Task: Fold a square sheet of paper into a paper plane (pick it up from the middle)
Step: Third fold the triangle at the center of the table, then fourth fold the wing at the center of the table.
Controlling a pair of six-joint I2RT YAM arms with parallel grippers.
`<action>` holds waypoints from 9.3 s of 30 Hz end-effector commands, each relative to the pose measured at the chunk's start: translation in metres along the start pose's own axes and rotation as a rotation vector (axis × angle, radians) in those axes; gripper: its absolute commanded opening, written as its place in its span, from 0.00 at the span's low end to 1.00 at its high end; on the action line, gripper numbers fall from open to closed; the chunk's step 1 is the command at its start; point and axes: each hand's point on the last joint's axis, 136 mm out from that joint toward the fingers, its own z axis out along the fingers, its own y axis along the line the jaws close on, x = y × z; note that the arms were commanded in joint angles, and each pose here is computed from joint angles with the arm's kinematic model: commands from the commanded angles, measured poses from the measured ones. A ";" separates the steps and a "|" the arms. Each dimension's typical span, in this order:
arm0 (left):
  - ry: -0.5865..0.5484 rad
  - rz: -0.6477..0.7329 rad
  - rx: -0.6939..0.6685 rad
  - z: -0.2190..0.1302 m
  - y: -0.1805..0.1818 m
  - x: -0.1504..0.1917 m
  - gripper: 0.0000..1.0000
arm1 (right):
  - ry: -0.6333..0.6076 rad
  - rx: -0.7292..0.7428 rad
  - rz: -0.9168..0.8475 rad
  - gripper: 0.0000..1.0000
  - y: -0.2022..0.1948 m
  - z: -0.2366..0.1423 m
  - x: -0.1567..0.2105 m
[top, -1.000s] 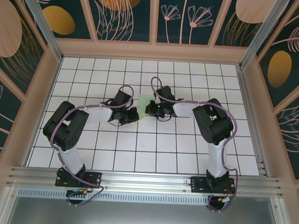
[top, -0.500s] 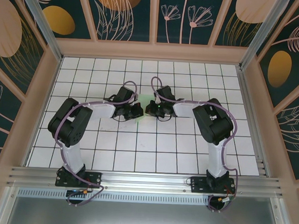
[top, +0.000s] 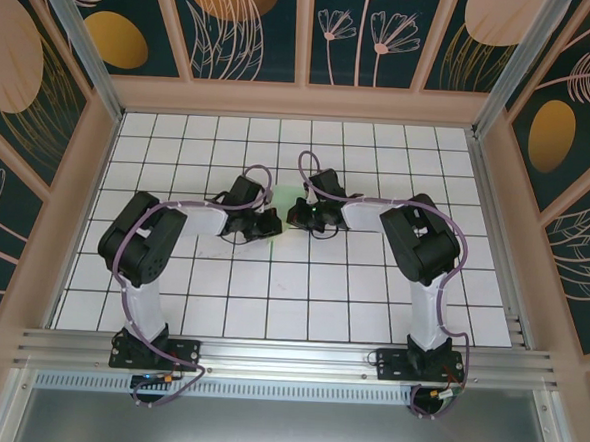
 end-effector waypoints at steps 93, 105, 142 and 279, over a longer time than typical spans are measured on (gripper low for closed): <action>-0.100 -0.024 -0.229 0.005 0.031 -0.033 0.00 | -0.095 -0.014 0.270 0.39 0.002 -0.031 -0.011; -0.100 -0.024 -0.229 0.005 0.031 -0.034 0.00 | -0.110 -0.024 0.243 0.42 0.006 -0.037 -0.012; -0.119 0.003 -0.205 -0.004 0.018 -0.041 0.02 | -0.075 -0.040 0.261 0.08 -0.002 -0.023 -0.011; -0.220 0.332 0.316 0.000 -0.051 -0.002 0.30 | -0.040 0.029 0.169 0.53 -0.048 -0.038 0.006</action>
